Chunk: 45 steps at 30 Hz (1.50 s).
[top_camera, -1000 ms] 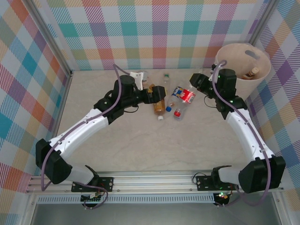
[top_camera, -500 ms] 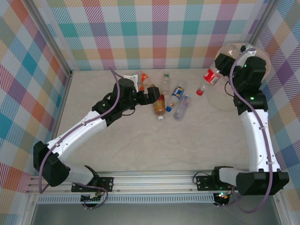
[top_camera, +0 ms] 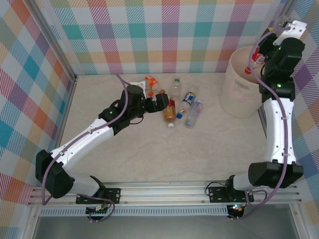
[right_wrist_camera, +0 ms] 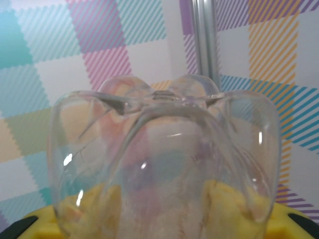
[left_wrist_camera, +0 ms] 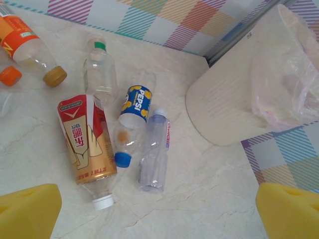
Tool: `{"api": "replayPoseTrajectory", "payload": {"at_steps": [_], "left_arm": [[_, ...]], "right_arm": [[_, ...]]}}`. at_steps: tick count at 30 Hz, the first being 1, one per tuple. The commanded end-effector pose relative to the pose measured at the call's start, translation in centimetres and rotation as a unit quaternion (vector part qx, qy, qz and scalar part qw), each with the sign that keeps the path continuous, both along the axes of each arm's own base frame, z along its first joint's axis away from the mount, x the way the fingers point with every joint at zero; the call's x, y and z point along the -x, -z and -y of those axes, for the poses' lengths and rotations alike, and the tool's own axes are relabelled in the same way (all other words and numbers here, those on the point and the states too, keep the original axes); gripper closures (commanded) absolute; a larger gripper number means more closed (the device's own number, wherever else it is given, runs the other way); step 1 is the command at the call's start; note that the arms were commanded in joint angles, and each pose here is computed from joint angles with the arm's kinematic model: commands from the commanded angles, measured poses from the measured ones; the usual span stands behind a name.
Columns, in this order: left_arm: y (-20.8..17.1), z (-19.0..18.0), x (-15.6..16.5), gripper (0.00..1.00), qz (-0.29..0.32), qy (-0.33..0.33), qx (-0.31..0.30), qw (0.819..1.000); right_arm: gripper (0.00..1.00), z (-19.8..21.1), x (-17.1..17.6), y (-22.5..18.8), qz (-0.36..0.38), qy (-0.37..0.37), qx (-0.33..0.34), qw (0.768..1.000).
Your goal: Put the plastic bottles in the bin
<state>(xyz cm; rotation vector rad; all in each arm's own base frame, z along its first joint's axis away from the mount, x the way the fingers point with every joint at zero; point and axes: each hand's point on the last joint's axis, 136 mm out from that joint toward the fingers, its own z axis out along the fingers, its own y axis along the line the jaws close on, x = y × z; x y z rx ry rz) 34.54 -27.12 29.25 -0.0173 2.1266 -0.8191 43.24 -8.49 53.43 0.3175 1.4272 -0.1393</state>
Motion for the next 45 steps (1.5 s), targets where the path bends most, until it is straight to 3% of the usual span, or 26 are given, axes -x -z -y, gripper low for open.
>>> {"api": "replayPoseTrajectory", "payload": {"at_steps": [1,12,15,19,25,35,45], "left_arm": [[-0.3,-1.0,0.1,0.00,0.000,-0.018,0.005,1.000],[0.2,-1.1,0.3,0.00,-0.009,-0.021,0.005,1.000],[0.6,-1.3,0.4,0.00,-0.014,-0.025,0.003,1.000],[1.1,-1.5,0.4,0.00,-0.020,-0.029,-0.002,0.999],[1.2,-1.8,0.2,0.00,-0.019,-0.037,-0.006,0.999],[2.0,-1.6,-0.2,0.00,-0.031,-0.042,-0.006,0.999],[4.0,-2.2,-0.6,0.00,-0.066,-0.064,-0.015,0.996]], "right_arm": [[0.60,1.6,-0.7,0.6,-0.006,0.044,0.038,0.998],[0.56,0.3,-3.4,10.1,-0.079,-0.008,0.025,0.997],[0.49,-1.0,-4.4,12.5,-0.108,-0.053,0.035,0.992],[0.33,-2.2,-5.3,15.3,-0.153,-0.092,0.030,0.984],[0.22,-4.1,-4.9,15.2,-0.153,-0.147,0.022,0.977],[0.16,-4.9,-3.6,14.2,-0.150,-0.164,0.023,0.975],[0.01,-7.4,-1.8,13.4,-0.145,-0.228,-0.009,0.963]]}}
